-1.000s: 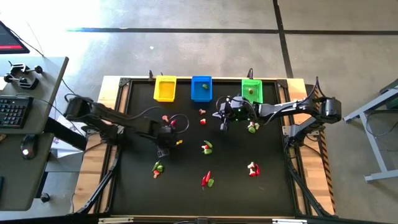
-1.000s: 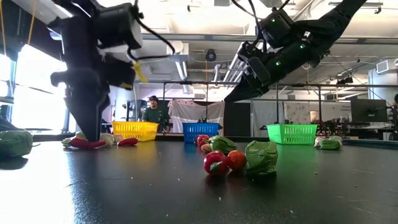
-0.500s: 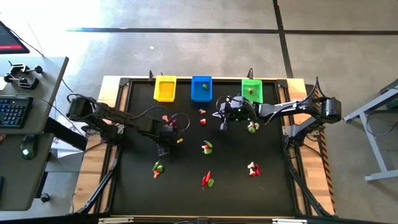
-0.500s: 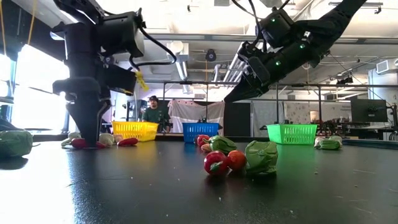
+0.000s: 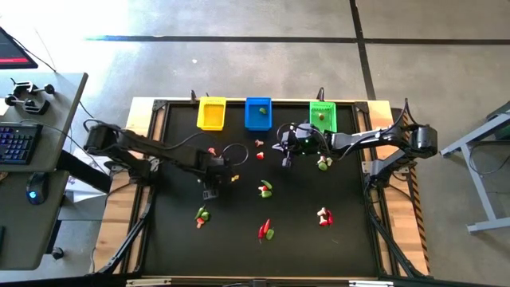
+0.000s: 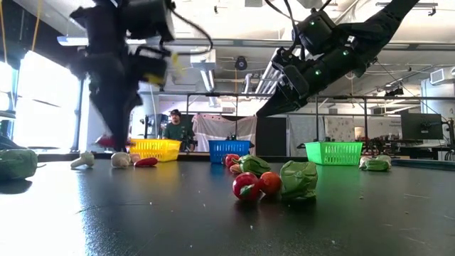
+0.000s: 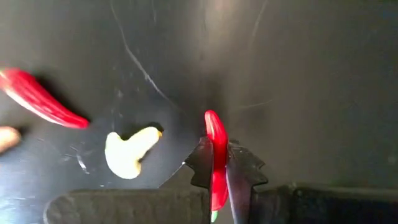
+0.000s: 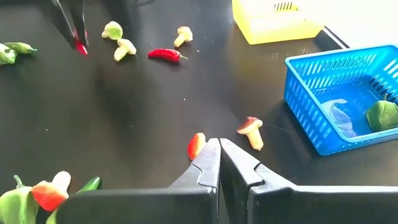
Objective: Sort produce into baskets
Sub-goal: Put the red chili into the yellow bin
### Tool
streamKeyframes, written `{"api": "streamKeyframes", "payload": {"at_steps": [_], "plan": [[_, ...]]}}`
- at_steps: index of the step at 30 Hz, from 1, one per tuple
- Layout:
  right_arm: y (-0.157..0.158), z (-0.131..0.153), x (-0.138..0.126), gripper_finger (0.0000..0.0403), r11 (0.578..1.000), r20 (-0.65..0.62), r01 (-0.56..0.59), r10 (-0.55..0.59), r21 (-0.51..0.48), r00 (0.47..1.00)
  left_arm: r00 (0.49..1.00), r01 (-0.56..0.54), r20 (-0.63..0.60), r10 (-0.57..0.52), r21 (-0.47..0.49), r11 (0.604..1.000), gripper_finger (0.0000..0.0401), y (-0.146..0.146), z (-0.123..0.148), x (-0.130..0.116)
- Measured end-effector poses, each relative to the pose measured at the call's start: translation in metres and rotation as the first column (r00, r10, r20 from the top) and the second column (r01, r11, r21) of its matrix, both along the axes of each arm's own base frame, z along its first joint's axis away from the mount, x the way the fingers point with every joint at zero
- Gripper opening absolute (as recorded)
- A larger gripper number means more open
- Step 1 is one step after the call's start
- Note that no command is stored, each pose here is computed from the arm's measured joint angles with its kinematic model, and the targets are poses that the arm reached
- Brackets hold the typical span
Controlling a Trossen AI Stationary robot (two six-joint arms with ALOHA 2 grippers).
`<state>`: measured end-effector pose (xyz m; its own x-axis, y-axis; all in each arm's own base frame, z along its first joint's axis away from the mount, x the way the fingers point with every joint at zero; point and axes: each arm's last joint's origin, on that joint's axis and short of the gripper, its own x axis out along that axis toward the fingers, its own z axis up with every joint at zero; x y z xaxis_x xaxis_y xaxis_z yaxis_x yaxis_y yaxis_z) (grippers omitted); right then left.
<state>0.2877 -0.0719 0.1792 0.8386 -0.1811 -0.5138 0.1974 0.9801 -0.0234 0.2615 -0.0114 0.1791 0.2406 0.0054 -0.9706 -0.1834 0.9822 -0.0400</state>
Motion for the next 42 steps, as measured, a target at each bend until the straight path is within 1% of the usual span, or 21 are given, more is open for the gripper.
{"api": "streamKeyframes", "payload": {"at_steps": [3,6,9,12,14,17,19,21,24,28,32,36,39,42], "plan": [[0.0,-0.001,0.0,0.0,1.0,-0.006,0.001,-0.001,0.004,1.0,0.996,-0.049,0.074,0.048,0.016,0.999,0.0006,0.015,0.019,0.0],[0.0,-0.001,-0.001,0.0,1.0,-0.008,0.01,-0.01,0.019,1.0,0.979,-0.12,0.169,0.11,0.049,0.992,0.0006,0.041,0.039,-0.007],[0.0,-0.001,-0.001,0.0,1.0,-0.008,0.011,-0.011,0.021,1.0,0.948,-0.225,0.249,0.199,0.082,0.971,0.0006,0.077,0.052,-0.017],[0.0,-0.001,-0.001,0.0,1.0,-0.007,0.015,-0.015,0.028,1.0,0.905,-0.328,0.324,0.277,0.113,0.938,0.0006,0.113,0.059,-0.026],[0.0,-0.001,-0.001,0.0,0.999,-0.003,0.024,-0.024,0.041,1.0,0.872,-0.401,0.358,0.335,0.128,0.907,0.0006,0.137,0.06,-0.032],[0.0,-0.001,0.0,0.0,0.997,0.004,0.037,-0.038,0.063,0.999,0.807,-0.508,0.422,0.413,0.139,0.85,0.0006,0.169,0.059,-0.039],[0.0,0.0,0.0,0.0,0.995,0.01,0.049,-0.05,0.082,0.999,0.777,-0.554,0.445,0.445,0.147,0.82,0.0006,0.186,0.056,-0.044],[0.0,0.0,0.0,0.0,0.993,0.013,0.06,-0.061,0.1,0.998,0.766,-0.581,0.439,0.47,0.158,0.798,0.0006,0.202,0.05,-0.049],[0.0,0.0,0.0,0.0,0.99,0.017,0.073,-0.075,0.122,0.997,0.751,-0.622,0.398,0.527,0.159,0.766,0.0008,0.223,0.034,-0.057],[0.0,0.001,0.001,0.0,0.984,0.037,0.089,-0.096,0.152,0.995,0.763,-0.622,0.34,0.55,0.155,0.768,0.0009,0.243,0.01,-0.063],[-0.001,0.003,0.002,0.0,0.976,0.069,0.107,-0.122,0.19,0.99,0.78,-0.592,0.347,0.52,0.142,0.793,0.001,0.255,-0.003,-0.062],[-0.002,0.004,0.002,0.0,0.961,0.079,0.162,-0.184,0.223,0.98,0.78,-0.589,0.362,0.51,0.15,0.794,0.0018,0.259,-0.007,-0.061],[-0.003,0.004,0.002,0.0,0.959,0.078,0.19,-0.21,0.208,0.975,0.784,-0.582,0.365,0.502,0.153,0.799,0.004,0.258,-0.006,-0.06],[-0.003,0.004,0.002,0.0,0.967,0.076,0.185,-0.2,0.176,0.977,0.778,-0.586,0.381,0.499,0.152,0.796,0.0069,0.255,-0.001,-0.058]]}}
